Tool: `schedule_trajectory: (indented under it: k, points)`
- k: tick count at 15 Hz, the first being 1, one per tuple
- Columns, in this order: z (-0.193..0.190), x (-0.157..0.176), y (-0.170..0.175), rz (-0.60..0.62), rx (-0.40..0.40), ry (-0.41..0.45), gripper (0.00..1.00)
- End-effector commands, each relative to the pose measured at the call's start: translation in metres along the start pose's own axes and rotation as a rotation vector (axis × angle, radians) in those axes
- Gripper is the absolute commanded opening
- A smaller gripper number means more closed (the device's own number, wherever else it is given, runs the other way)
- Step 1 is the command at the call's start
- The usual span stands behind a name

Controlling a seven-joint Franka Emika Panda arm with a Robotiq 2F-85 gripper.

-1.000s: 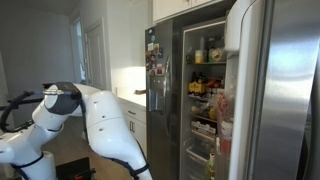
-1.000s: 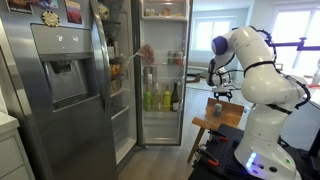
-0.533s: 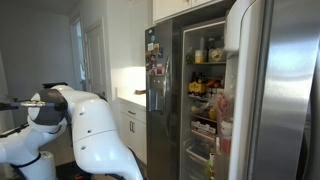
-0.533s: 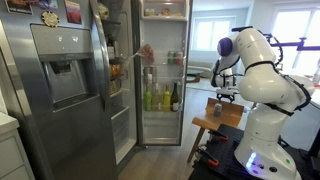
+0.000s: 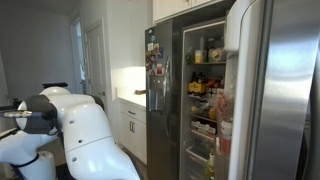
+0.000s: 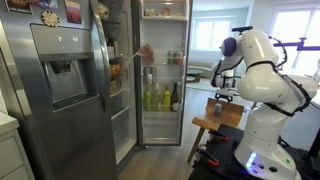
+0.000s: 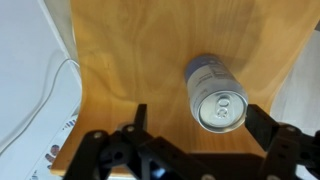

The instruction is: Get the blue can and put it on the second row of the right fridge door

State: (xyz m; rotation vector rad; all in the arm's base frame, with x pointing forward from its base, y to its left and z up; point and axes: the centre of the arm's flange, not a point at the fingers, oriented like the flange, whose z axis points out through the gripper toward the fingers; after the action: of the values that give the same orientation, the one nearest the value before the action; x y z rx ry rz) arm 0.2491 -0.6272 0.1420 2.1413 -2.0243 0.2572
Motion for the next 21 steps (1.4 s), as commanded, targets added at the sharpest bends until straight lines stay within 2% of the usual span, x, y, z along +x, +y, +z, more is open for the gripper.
schedule_trajectory:
  k: [1,10,21]
  points:
    - [0.01,0.004,-0.009,-0.029,0.042,0.029,1.0]
    - [0.035,0.017,-0.036,-0.05,0.051,0.068,1.0]
    - [0.063,0.019,-0.048,-0.058,0.015,0.041,1.0]
